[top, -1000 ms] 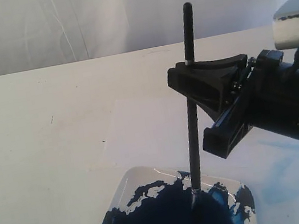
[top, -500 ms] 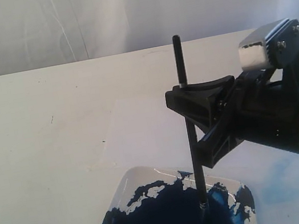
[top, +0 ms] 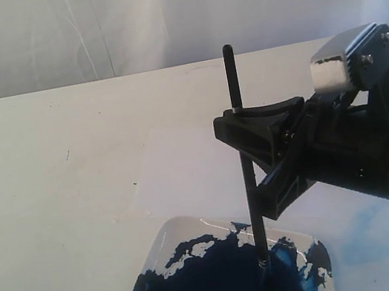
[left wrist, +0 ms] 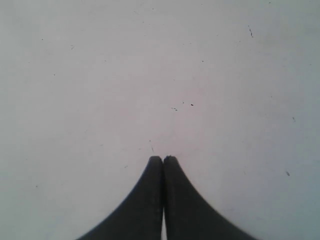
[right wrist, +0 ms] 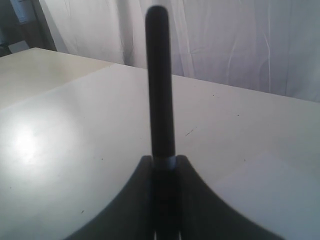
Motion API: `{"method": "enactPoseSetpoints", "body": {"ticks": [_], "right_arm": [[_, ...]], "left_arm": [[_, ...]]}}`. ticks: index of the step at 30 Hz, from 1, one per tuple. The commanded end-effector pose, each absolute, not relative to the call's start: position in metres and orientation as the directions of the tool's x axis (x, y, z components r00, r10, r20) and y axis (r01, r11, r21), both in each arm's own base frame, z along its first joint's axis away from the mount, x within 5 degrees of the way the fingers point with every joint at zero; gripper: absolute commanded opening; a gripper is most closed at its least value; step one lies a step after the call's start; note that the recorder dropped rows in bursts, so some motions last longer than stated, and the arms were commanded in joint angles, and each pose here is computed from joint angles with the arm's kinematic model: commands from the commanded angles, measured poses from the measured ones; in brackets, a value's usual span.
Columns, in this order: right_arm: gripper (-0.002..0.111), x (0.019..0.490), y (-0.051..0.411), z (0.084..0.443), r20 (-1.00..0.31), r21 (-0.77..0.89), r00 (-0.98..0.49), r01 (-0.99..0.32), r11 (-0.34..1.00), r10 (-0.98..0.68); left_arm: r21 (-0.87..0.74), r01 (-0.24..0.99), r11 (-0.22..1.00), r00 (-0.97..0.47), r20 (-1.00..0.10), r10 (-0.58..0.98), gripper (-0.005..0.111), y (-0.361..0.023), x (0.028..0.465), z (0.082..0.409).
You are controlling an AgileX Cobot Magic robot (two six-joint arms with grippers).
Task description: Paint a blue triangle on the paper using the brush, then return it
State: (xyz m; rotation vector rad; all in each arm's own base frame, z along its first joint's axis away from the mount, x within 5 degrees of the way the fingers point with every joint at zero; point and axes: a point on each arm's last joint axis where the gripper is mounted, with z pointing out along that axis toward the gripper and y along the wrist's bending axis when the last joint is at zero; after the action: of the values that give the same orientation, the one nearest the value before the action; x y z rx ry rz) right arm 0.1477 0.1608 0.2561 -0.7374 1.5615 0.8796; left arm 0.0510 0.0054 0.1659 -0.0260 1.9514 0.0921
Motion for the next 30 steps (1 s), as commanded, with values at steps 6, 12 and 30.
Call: {"method": "enactPoseSetpoints", "body": {"ticks": [6,12,30], "right_arm": [[0.000,0.142,0.156,0.272,-0.993,0.118,-0.086,-0.858,0.500,0.086],[0.000,0.139,0.151,0.281,-0.987,0.137,-0.075,-0.848,0.512,0.139],[0.000,0.137,0.150,0.283,-0.985,0.152,-0.086,-0.848,0.508,0.152]], "left_arm": [[0.045,-0.062,0.997,-0.375,-0.927,0.019,0.000,0.005,0.051,0.165],[0.045,-0.062,0.997,-0.375,-0.927,0.019,0.000,0.005,0.051,0.165],[0.045,-0.062,0.997,-0.375,-0.927,0.019,0.000,0.005,0.051,0.165]]}}
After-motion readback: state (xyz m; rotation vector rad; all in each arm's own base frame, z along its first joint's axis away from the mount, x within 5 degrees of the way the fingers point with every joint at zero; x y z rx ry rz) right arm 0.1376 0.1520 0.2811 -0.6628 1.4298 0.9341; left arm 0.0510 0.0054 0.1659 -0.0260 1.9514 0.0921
